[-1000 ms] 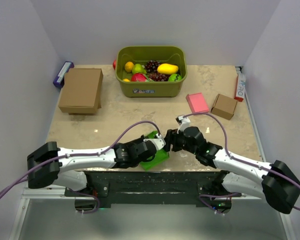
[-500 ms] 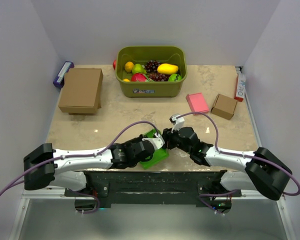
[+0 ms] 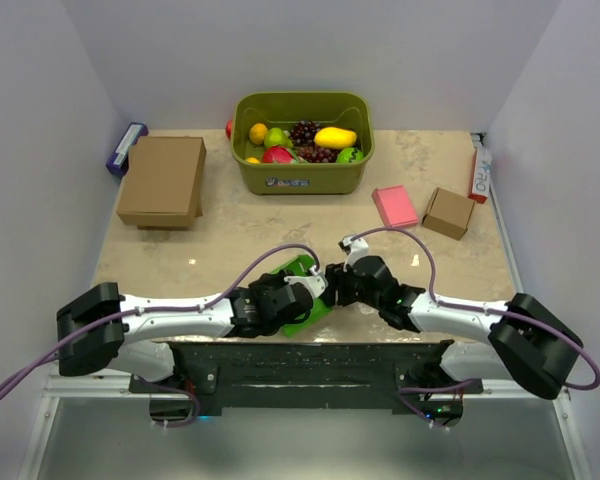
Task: Fold the paper box
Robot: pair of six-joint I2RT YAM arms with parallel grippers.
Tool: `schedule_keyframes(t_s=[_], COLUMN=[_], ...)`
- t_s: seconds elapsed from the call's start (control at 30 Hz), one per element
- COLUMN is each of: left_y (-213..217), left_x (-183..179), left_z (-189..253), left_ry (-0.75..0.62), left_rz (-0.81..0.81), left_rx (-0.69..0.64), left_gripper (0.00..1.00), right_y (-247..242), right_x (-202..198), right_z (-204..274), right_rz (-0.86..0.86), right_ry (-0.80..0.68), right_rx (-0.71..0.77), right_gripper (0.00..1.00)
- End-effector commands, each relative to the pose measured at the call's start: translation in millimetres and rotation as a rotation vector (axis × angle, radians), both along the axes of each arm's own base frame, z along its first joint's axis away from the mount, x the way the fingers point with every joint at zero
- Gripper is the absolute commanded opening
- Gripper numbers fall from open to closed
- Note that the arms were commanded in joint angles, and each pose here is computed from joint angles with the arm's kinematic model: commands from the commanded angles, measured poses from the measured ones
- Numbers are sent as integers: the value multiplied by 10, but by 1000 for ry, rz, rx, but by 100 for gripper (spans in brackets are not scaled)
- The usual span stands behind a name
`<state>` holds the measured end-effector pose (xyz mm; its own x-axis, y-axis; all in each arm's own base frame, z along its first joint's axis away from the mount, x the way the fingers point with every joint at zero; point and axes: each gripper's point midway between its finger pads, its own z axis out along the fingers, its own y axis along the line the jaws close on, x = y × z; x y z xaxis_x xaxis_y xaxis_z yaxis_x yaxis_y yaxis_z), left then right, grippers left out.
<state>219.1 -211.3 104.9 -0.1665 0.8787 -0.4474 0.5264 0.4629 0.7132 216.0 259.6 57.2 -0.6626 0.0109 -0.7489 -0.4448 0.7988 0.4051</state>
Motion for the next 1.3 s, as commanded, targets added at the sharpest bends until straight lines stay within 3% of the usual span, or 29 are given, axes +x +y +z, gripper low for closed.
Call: schedule_keyframes(t_s=[0.0,0.1,0.27,0.57,0.97,1.27], left_y=[5,14,14,43,144,188], left_x=[38,39,32,25,45,36], left_z=[116,116,149,211,360,546], left_ry=[-45,-47,-50,-61,-113,-140], left_rz=[35,39,38,53,90,101], left_rx=[-40,-39,-56,-93,-124,-203], left_gripper=[0,0,0,0,0,0], right_y=[109,84,86,264,260,246], right_x=[-73,-103,-108,-335,-420,-466], right_z=[4,-46,-99,-177,148,374], right_rz=[0,-11,-20,18,7,-4], right_ry=[98,129,150,299,401,423], right_rx=[27,14,9,188,438,529], right_gripper=[55,41,28,2,0,0])
